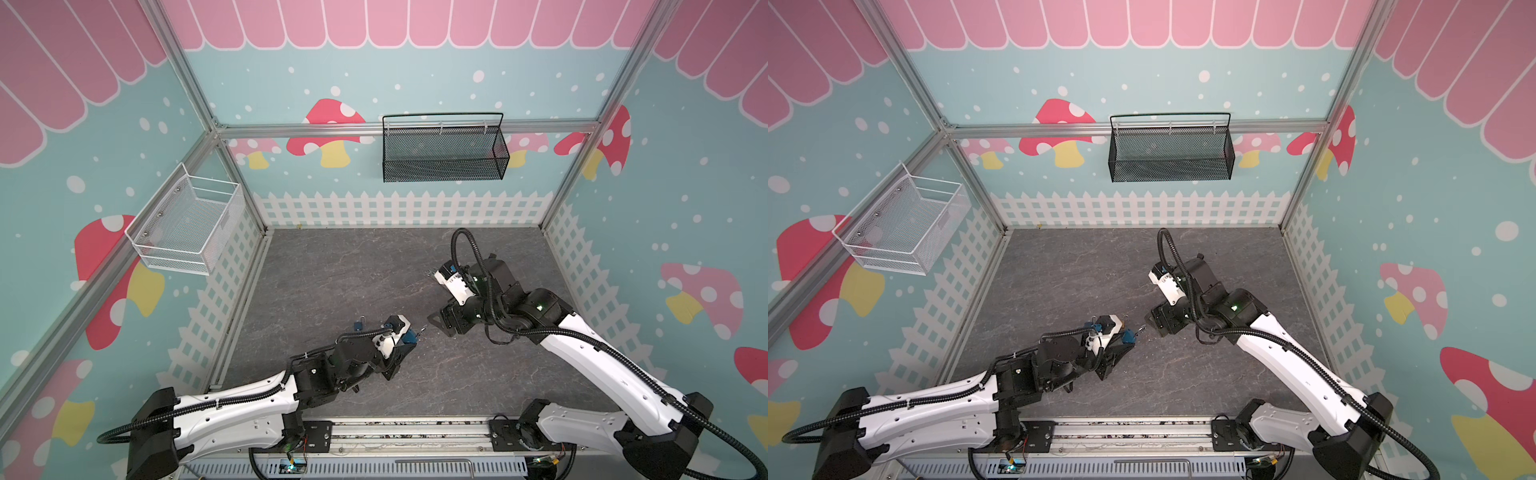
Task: Unlock with the key
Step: 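Open the right gripper and draw it back from the key and padlock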
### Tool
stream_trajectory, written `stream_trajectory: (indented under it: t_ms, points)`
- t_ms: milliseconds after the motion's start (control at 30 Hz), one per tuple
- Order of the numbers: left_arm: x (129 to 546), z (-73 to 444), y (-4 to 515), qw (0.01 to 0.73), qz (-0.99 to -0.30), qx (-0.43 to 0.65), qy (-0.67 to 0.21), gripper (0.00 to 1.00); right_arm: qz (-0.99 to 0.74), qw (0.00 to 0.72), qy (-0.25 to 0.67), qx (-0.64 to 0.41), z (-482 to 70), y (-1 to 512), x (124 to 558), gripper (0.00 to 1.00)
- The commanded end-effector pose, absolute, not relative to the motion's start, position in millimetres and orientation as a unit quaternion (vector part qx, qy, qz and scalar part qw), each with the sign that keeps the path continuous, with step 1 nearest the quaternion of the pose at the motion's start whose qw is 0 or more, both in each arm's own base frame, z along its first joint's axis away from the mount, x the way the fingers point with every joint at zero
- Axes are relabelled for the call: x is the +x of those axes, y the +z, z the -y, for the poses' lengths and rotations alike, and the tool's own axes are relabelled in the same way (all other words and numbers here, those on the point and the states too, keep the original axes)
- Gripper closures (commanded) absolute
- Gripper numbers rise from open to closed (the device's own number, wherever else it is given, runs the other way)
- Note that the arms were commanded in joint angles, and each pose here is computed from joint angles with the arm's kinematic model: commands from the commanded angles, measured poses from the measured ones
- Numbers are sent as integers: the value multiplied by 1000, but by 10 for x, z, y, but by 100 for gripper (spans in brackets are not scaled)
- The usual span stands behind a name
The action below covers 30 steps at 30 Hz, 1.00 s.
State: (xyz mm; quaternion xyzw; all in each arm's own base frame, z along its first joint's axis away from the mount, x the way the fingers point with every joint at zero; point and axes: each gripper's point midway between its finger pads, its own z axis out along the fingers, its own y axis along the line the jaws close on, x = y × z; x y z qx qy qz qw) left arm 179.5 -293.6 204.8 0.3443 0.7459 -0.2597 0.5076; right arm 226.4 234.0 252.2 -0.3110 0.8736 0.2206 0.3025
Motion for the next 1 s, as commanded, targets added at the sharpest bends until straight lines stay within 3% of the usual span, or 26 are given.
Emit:
stream_trajectory:
  t_ms: [0, 600, 967]
  points:
    - [1781, 3004, 2306, 533, -718, 346, -282, 100, -874, 291, 223, -317, -2378, 2428, 2301, 19]
    - [1816, 2977, 2347, 542, -719, 330, -283, 100, -855, 272, 274, -345, -2411, 2366, 2028, 18]
    - [2038, 2919, 2290, 518, -779, 242, -257, 100, -909, 311, 163, -226, -1856, 2210, 2433, 15]
